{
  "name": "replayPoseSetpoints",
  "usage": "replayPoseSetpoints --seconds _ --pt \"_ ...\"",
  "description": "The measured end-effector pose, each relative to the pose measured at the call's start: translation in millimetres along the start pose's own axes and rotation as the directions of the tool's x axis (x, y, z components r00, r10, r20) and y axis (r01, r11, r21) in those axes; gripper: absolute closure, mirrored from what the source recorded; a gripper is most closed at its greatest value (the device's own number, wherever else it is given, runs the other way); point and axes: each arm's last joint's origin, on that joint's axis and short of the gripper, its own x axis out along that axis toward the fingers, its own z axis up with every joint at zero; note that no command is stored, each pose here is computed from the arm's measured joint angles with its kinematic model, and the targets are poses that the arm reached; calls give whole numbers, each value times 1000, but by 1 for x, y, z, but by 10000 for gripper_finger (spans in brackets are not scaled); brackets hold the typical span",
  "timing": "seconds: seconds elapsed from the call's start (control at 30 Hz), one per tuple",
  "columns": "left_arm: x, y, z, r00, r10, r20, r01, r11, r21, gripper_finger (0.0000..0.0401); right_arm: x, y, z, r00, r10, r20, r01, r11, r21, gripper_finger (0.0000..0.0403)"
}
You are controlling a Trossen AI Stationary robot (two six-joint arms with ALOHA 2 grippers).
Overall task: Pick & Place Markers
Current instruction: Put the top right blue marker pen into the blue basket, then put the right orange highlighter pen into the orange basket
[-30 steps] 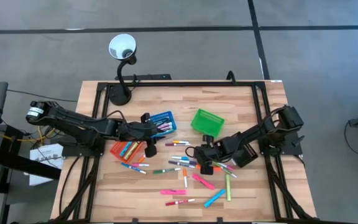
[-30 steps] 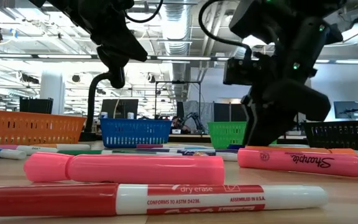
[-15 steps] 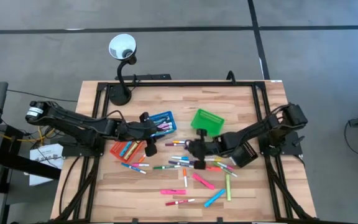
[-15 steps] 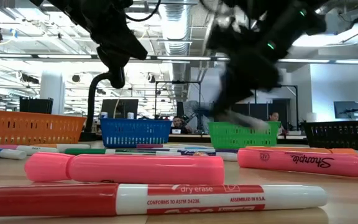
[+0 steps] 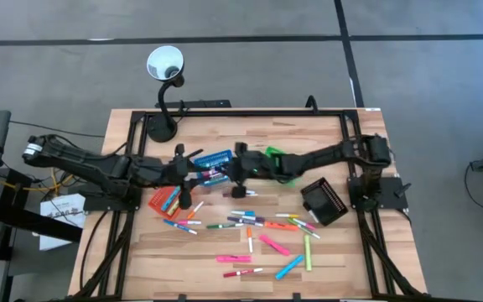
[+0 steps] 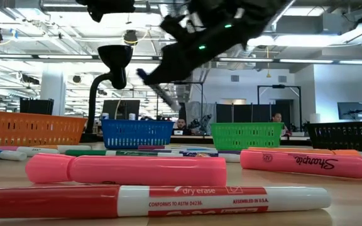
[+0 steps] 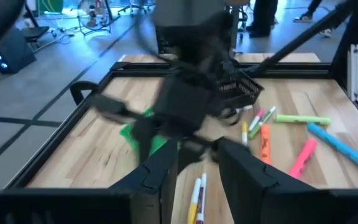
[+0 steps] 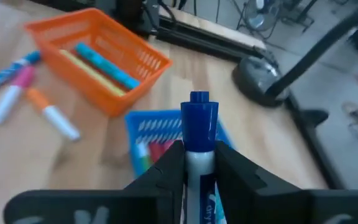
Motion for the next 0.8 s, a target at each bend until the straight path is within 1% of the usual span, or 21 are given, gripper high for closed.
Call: replayPoseSetpoints --seconds 0.1,0.17,0.23,0.3,0.4,0.43,0.5,0.6,0.7,0.77,0.8 --pt "4 -2 -3 1000 -2 -20 2 1000 10 289 21 -9 10 1000 1 -10 -1 999 -45 334" --pt "5 -3 -4 1000 -1 -28 1 1000 14 289 34 -15 17 999 27 -17 -28 999 -34 335" --pt "7 -3 -4 1000 0 -26 0 1000 13 289 49 -16 14 996 48 -69 -50 998 -29 336" --pt "7 -3 -4 999 11 -31 -10 1000 15 289 63 -12 3 983 72 -168 -80 996 -41 336" --pt "8 -3 -5 999 14 -36 -13 1000 18 289 78 -8 -4 964 99 -247 -115 992 -48 333" --pt "9 -4 -5 999 15 -36 -14 1000 18 289 82 -8 -2 964 99 -245 -116 992 -53 332" --pt "10 -4 -6 999 14 -46 -13 1000 23 289 85 -6 -2 953 115 -282 -138 989 -62 326" --pt "13 -6 -8 998 15 -60 -13 999 29 289 90 -6 -3 945 117 -305 -144 987 -66 314" --pt "16 -7 -10 997 18 -71 -15 999 34 289 87 -10 5 948 111 -299 -137 988 -65 294" --pt "18 -8 -10 997 19 -72 -16 999 34 289 85 -13 10 953 87 -289 -112 991 -70 277" --pt "18 -8 -11 997 19 -77 -16 999 37 289 82 -13 10 948 73 -310 -102 992 -77 268"
